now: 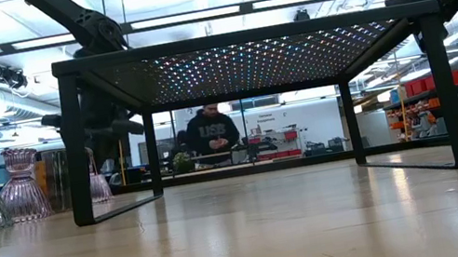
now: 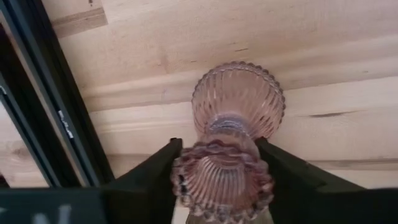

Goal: Pick & Place candle stick holders
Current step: Put the pink candle holder on the shelf

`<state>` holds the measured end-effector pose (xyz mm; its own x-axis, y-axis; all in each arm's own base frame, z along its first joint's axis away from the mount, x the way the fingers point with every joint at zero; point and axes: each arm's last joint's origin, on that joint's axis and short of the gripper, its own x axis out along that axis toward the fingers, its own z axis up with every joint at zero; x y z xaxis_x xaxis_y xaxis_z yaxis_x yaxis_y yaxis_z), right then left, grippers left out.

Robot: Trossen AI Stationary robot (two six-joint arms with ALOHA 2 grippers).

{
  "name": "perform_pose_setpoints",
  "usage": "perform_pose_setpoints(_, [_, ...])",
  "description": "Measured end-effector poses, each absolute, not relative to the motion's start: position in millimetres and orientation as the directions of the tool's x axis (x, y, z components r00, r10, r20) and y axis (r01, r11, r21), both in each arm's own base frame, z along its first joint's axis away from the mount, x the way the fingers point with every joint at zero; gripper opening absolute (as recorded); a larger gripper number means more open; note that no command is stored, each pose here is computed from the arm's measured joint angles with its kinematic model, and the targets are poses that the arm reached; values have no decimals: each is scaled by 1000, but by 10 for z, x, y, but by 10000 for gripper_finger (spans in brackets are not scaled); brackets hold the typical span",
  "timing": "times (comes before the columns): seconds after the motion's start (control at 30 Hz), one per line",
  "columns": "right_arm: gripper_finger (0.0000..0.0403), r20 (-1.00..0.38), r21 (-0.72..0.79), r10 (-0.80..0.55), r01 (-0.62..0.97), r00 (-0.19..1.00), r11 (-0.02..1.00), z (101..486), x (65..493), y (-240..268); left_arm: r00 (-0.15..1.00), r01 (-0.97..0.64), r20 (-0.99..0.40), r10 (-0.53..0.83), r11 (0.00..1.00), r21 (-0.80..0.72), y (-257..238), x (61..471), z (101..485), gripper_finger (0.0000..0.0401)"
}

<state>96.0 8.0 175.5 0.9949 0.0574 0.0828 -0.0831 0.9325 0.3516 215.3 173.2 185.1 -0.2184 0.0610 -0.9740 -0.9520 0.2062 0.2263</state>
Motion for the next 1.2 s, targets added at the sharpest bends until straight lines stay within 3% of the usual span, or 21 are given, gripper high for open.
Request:
perform_pose_setpoints(0.07, [158, 83, 352, 58, -83, 995, 932, 1756, 960, 80, -216, -952, -974, 62, 209, 225, 1731, 2155, 1856, 166])
perform_pose_setpoints(1.2, [158, 83, 352, 57, -83, 995, 932, 1755, 960, 80, -229, -937, -973, 37, 261, 230, 1715, 2137, 1851, 166])
